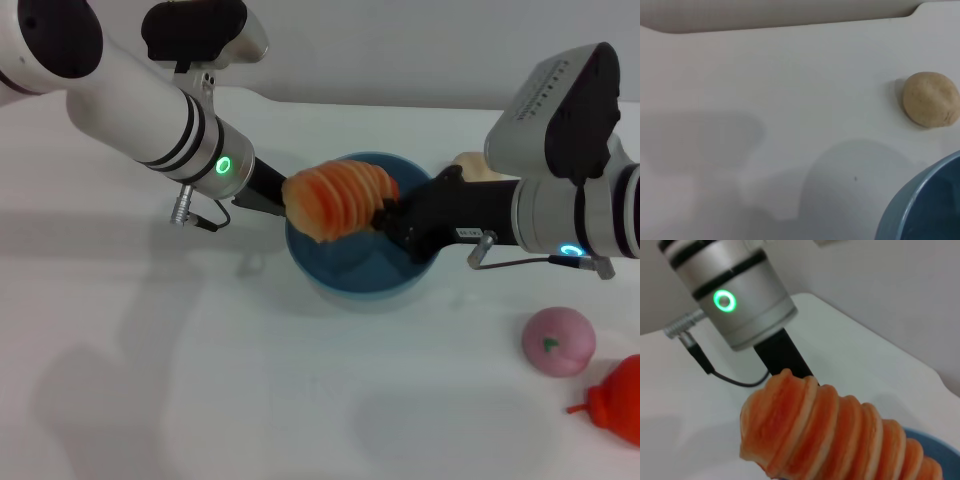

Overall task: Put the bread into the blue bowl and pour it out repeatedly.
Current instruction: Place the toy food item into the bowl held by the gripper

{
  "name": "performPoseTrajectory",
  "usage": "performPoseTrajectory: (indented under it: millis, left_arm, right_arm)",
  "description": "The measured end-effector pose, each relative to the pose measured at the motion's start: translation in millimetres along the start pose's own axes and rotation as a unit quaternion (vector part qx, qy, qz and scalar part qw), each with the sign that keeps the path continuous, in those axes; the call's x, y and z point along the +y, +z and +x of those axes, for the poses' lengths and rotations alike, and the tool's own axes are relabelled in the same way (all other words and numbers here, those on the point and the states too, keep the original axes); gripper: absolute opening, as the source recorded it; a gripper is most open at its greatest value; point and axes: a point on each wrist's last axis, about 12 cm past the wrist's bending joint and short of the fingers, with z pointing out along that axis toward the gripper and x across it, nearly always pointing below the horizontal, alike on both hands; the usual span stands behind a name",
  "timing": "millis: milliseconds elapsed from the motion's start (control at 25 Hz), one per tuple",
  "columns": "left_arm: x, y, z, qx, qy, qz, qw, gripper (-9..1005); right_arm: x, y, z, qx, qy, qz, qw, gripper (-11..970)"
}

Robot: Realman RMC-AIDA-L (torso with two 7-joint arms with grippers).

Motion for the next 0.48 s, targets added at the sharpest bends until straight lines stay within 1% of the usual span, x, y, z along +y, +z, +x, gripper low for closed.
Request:
performPoseTrajectory:
  millis: [160, 280, 480]
  left_arm:
    - [-0.5, 0, -1, -0.001, 0.002, 0.0, 1.0, -2]
    - [0.1, -1, -2, -0.004, 0.002, -0.001, 1.0, -2]
    - [3.3, 1, -1, -0.017, 0.001, -0.008, 1.0, -2]
  right_arm:
    - [-3.1, 0, 3, 0.006, 0.009, 0.003, 1.0, 90]
    - [-4.3, -3, 1, -0.001, 0.009, 0.008, 1.0, 209]
    - [-12.4, -12, 1, -0.011, 0.021, 0.023, 0.999, 309]
